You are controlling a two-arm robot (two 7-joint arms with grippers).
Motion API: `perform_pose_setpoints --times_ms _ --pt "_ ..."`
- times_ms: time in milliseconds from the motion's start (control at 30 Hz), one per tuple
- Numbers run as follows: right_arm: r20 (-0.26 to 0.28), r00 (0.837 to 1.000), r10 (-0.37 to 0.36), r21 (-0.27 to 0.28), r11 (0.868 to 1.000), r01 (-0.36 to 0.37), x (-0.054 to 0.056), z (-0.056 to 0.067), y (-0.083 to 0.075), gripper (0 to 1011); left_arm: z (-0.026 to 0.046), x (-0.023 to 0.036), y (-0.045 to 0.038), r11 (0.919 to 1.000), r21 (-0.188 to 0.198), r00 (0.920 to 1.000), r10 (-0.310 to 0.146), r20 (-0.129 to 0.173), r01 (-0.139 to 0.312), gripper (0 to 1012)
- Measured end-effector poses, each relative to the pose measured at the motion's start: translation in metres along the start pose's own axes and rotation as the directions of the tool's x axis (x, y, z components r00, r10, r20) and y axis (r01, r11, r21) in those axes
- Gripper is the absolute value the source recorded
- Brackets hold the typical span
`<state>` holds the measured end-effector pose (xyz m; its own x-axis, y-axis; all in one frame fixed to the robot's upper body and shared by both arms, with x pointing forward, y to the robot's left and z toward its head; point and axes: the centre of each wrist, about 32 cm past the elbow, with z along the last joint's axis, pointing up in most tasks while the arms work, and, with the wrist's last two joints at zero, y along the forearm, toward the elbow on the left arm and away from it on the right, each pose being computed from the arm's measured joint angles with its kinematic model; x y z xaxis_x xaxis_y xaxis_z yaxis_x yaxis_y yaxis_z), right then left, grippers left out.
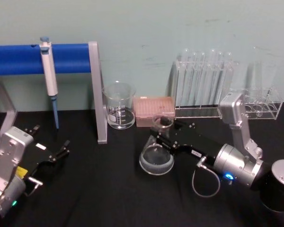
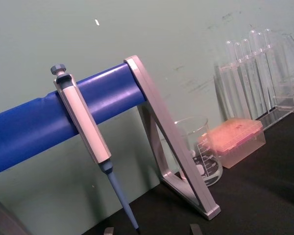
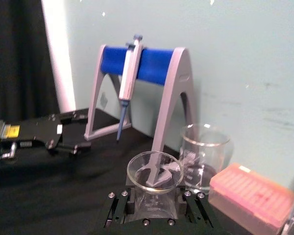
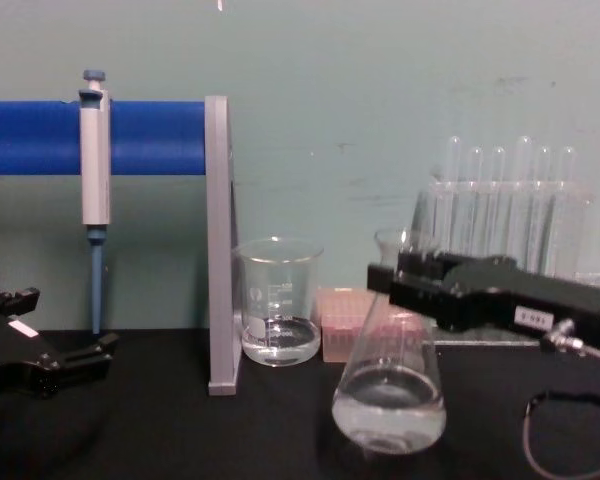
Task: Grasp the erlenmeyer flask with one hand, shake it three times, then place it back.
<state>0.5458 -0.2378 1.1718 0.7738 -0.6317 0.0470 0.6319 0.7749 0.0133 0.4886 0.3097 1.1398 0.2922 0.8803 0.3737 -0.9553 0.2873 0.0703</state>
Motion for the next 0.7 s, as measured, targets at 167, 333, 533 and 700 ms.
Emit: perform_pose_setpoints --times_ms 167,333,533,700 --pt "-0.006 0.999 -0.033 0.023 0.999 0.033 -0.004 0.009 -0.004 449 0.0000 0.0000 0.0000 1.0000 0.000 1.0000 0.000 0.000 0.000 1001" --pt "-0.014 0.998 -0.068 0.047 0.997 0.068 -0.010 0.019 -0.009 449 0.0000 0.0000 0.0000 1.0000 0.000 1.0000 0.000 0.000 0.000 1001" --pt "-0.027 0.991 -0.129 0.072 0.989 0.131 -0.017 0.027 -0.016 449 0.0000 0.0000 0.0000 1.0000 0.000 1.0000 0.000 0.000 0.000 1001" --pt "-0.036 0.985 -0.167 0.071 0.983 0.169 -0.023 0.030 -0.021 449 0.0000 0.0000 0.0000 1.0000 0.000 1.0000 0.000 0.000 0.000 1001"
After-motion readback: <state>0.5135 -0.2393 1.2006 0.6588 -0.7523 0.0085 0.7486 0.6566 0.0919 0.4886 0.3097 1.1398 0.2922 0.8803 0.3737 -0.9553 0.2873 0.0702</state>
